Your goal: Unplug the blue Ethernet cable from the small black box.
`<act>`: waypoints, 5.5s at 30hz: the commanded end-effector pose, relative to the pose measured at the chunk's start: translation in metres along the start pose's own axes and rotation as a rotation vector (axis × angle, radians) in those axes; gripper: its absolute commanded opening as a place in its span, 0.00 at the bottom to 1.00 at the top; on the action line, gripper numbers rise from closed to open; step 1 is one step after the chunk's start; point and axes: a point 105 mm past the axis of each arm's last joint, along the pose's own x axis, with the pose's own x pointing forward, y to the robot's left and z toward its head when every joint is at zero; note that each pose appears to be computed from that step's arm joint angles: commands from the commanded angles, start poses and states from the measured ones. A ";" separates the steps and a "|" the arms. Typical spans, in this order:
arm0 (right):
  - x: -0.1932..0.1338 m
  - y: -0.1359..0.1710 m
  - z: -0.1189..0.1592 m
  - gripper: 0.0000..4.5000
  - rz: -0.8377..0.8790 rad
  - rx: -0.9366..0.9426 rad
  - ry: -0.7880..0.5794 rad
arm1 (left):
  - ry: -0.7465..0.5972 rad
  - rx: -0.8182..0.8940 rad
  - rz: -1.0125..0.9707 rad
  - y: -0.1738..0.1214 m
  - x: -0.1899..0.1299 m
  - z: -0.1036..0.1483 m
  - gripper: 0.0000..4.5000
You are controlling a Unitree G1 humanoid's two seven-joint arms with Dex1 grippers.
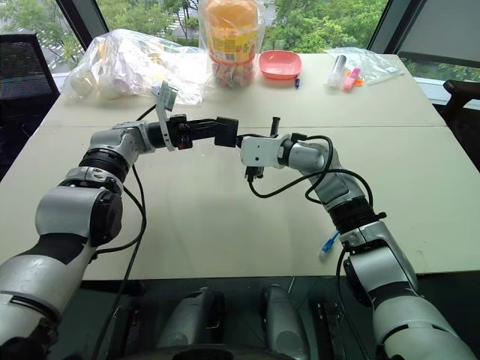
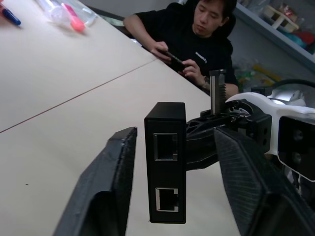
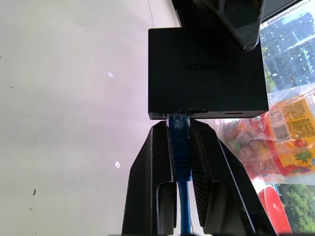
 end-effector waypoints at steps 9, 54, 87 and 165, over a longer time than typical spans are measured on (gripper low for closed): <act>-0.002 -0.013 0.020 0.43 -0.054 -0.055 -0.058 | -0.021 0.066 0.041 0.003 -0.003 0.014 0.10; -0.039 -0.018 0.068 0.99 -0.319 1.621 -0.687 | -0.406 -0.289 -0.356 -0.055 -0.015 0.037 0.10; -0.038 -0.019 0.072 0.01 -0.318 1.653 -0.753 | -0.420 -0.296 -0.345 -0.055 -0.015 0.039 0.10; -0.093 0.033 -0.042 1.00 -0.382 1.312 -0.017 | -0.101 0.355 0.350 -0.025 -0.029 -0.017 0.99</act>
